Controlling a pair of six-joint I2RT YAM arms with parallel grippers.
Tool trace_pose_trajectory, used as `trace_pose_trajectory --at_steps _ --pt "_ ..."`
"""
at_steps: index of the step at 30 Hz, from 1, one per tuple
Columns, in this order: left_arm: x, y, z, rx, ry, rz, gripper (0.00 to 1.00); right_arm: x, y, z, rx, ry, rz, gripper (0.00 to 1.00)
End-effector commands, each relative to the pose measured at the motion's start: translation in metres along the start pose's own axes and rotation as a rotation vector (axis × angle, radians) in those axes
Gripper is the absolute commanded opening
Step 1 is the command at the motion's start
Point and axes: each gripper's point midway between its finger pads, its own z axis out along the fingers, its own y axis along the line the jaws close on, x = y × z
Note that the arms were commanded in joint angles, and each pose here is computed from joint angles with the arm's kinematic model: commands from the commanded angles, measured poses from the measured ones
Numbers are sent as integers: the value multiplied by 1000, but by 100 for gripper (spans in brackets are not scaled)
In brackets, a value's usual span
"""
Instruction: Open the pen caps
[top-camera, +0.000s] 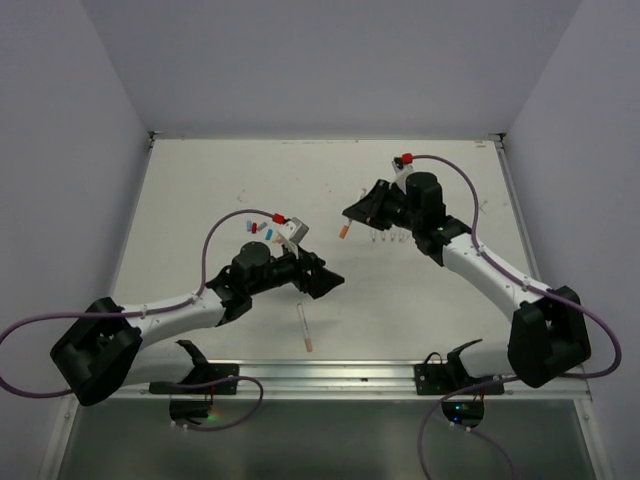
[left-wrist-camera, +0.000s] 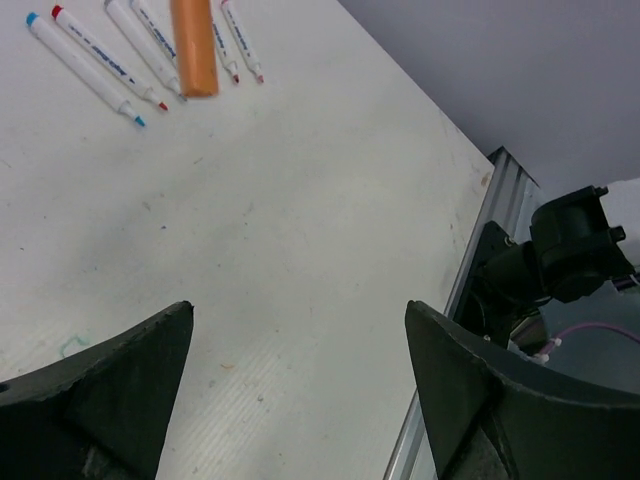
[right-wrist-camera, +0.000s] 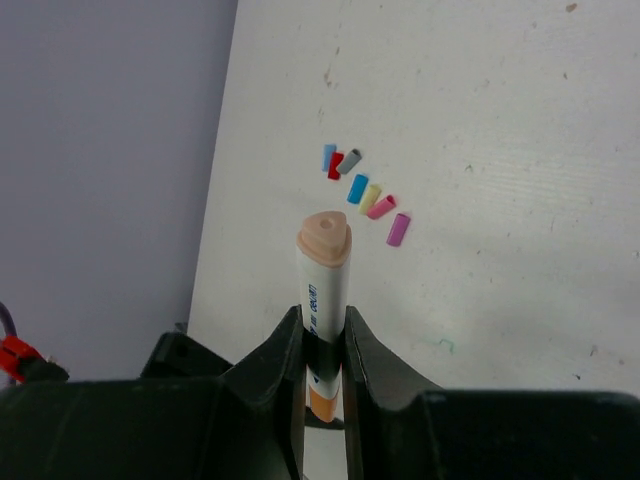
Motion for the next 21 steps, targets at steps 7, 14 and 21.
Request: trace_pose_trajectory --at_steps 7,14,21 --pt "-30 7 11 -9 -28 27 87 49 34 -31 -120 101 -84 0" --pt "-41 -3 11 44 -54 68 80 71 45 -34 -140 151 -98 0" --pt "-49 -6 9 53 -71 69 59 86 45 -32 -142 186 -95 0"
